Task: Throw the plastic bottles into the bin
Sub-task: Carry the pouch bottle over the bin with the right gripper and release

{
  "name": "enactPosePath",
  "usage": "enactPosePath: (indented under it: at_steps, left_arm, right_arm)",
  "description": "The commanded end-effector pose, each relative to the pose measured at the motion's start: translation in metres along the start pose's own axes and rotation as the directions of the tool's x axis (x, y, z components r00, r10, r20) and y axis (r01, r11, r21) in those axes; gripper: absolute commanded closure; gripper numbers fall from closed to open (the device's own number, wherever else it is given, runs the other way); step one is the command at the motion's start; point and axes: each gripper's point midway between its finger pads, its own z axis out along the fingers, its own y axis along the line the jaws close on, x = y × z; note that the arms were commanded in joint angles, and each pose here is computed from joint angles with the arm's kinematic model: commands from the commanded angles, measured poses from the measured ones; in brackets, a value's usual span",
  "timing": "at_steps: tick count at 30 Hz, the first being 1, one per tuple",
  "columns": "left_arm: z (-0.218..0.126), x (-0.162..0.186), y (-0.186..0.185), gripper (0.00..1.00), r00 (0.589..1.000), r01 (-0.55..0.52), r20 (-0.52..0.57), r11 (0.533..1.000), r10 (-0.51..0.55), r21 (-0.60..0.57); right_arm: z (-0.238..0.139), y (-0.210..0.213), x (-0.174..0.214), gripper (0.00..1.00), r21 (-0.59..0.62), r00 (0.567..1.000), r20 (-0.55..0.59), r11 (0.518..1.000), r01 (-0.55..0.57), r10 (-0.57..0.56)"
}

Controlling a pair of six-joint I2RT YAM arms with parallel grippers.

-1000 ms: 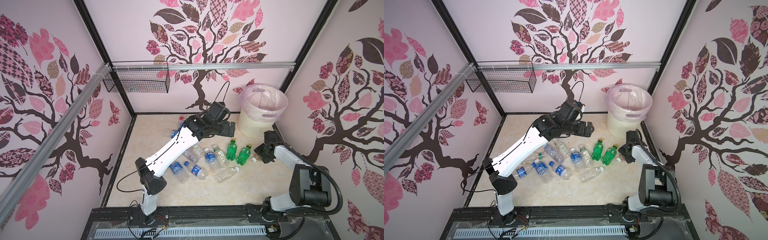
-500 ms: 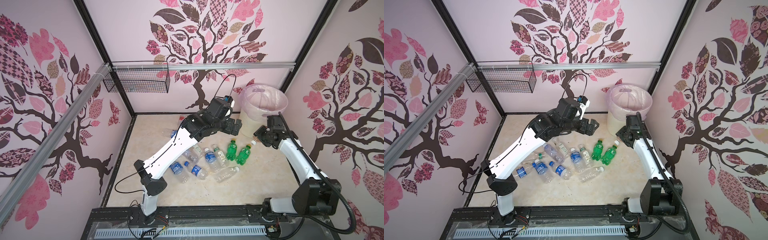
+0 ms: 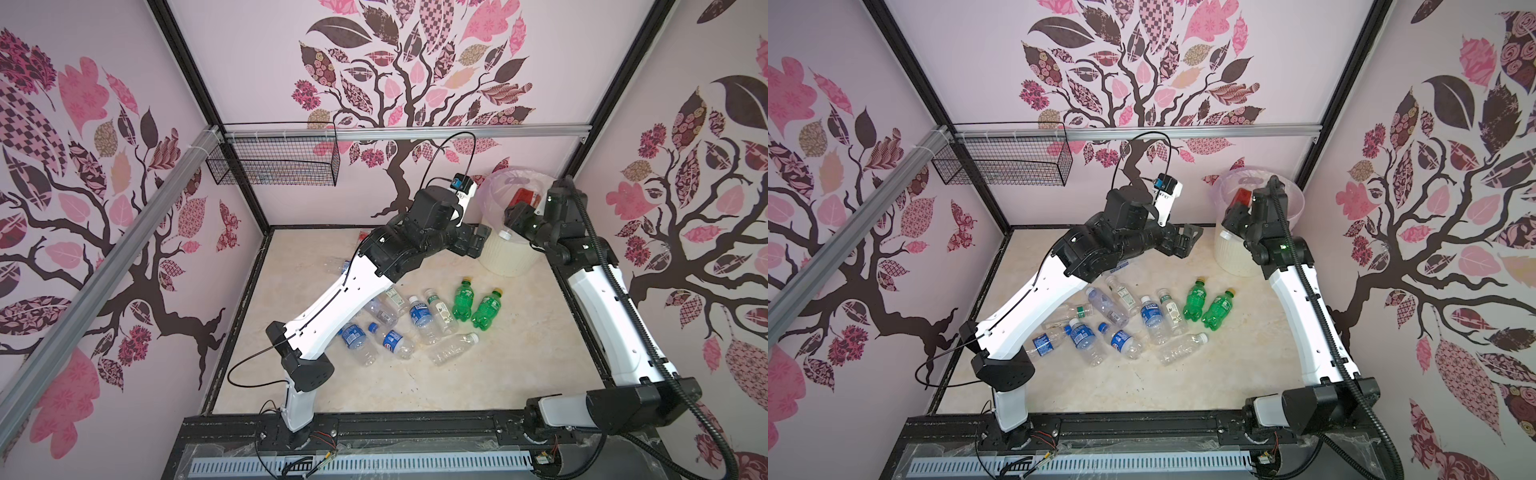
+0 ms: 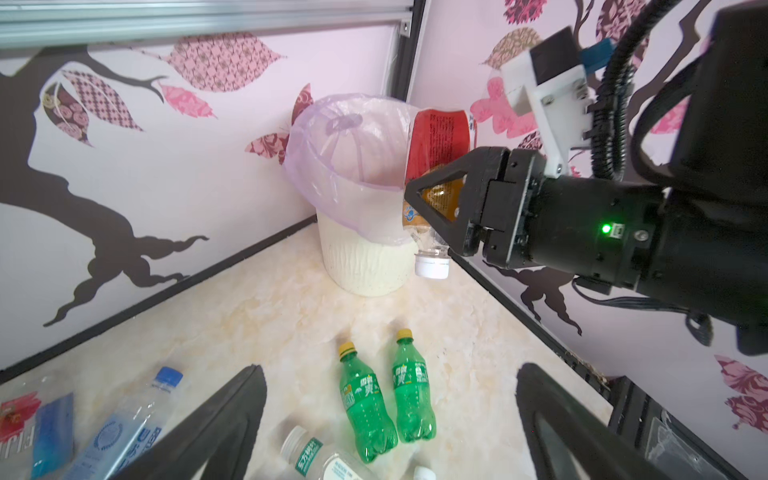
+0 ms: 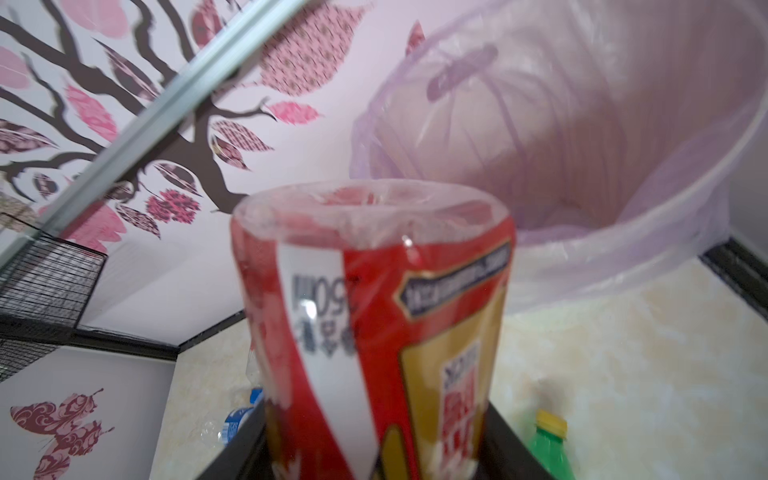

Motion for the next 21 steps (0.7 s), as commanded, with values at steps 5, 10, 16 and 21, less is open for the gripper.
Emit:
enactPosePath:
  at_steps: [5, 10, 16, 21]
  left_arm:
    - [-0.022, -0.077, -0.016, 0.03, 0.958, 0.002, 0.288, 0.999, -0.016, 0.048]
    - [-0.023, -0.089, -0.03, 0.03, 0.944, 0.008, 0.326, 0.994, -0.042, 0.106]
    - [-0.022, -0.087, -0.031, 0.03, 0.947, 0.022, 0.316, 0.993, -0.059, 0.119]
    - [-0.021, -0.083, -0.03, 0.03, 0.951, 0.029, 0.303, 0.993, -0.063, 0.117]
  right_arm:
    - [-0.005, 0.045, -0.092, 0.59, -0.011, 0.939, 0.263, 0.972, 0.234, -0.223]
    - [-0.009, 0.058, -0.125, 0.58, 0.009, 0.896, 0.365, 0.963, 0.268, -0.252]
    - [-0.027, 0.068, -0.159, 0.58, 0.06, 0.837, 0.46, 0.951, 0.304, -0.297]
    - [-0.006, 0.054, -0.156, 0.55, 0.145, 0.84, 0.422, 0.94, 0.308, -0.341]
